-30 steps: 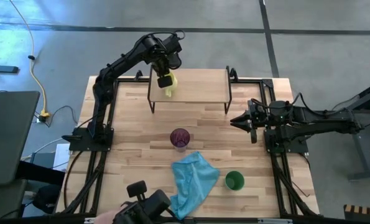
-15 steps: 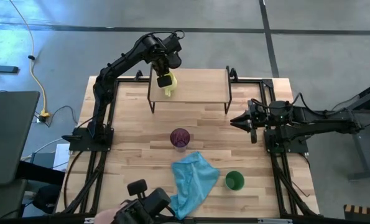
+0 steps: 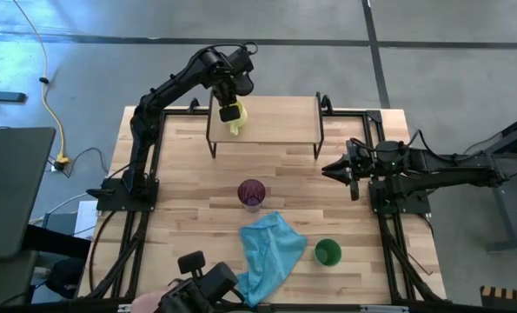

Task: Stack small to large cups/mugs on shelf
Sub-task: Put the yellow cup on the shelf, then put the green cup on the shelf

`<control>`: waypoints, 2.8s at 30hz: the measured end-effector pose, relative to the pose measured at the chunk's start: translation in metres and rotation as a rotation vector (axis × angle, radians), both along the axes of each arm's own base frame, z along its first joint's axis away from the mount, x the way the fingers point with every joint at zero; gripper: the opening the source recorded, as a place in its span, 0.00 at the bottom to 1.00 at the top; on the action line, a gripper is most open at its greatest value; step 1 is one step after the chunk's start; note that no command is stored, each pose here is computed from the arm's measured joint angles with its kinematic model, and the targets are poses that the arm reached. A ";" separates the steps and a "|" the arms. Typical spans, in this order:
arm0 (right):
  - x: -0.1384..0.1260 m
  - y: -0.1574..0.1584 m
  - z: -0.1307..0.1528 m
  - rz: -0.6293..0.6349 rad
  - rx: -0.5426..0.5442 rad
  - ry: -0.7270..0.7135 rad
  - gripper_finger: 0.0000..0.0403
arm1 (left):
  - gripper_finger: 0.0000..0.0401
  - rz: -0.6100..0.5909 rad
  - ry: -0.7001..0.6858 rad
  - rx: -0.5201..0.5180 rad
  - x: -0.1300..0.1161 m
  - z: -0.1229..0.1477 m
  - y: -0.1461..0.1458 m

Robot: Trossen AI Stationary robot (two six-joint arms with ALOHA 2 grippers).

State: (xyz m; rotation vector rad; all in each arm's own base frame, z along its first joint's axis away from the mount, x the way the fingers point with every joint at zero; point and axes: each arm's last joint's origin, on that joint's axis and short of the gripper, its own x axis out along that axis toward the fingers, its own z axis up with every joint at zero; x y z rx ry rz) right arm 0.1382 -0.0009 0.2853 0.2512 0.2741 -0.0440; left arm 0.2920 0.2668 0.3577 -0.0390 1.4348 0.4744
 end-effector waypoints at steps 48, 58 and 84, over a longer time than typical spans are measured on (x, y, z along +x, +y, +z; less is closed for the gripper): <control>0.000 0.000 -0.001 0.002 0.019 0.016 0.14 | 0.10 -0.071 0.020 0.015 0.001 0.000 0.001; 0.000 0.000 -0.002 0.003 0.019 0.016 0.14 | 0.10 -0.048 0.012 0.013 0.001 0.000 0.001; -0.001 0.001 -0.002 0.022 0.044 0.027 0.14 | 0.23 0.008 0.002 0.014 0.000 0.000 0.001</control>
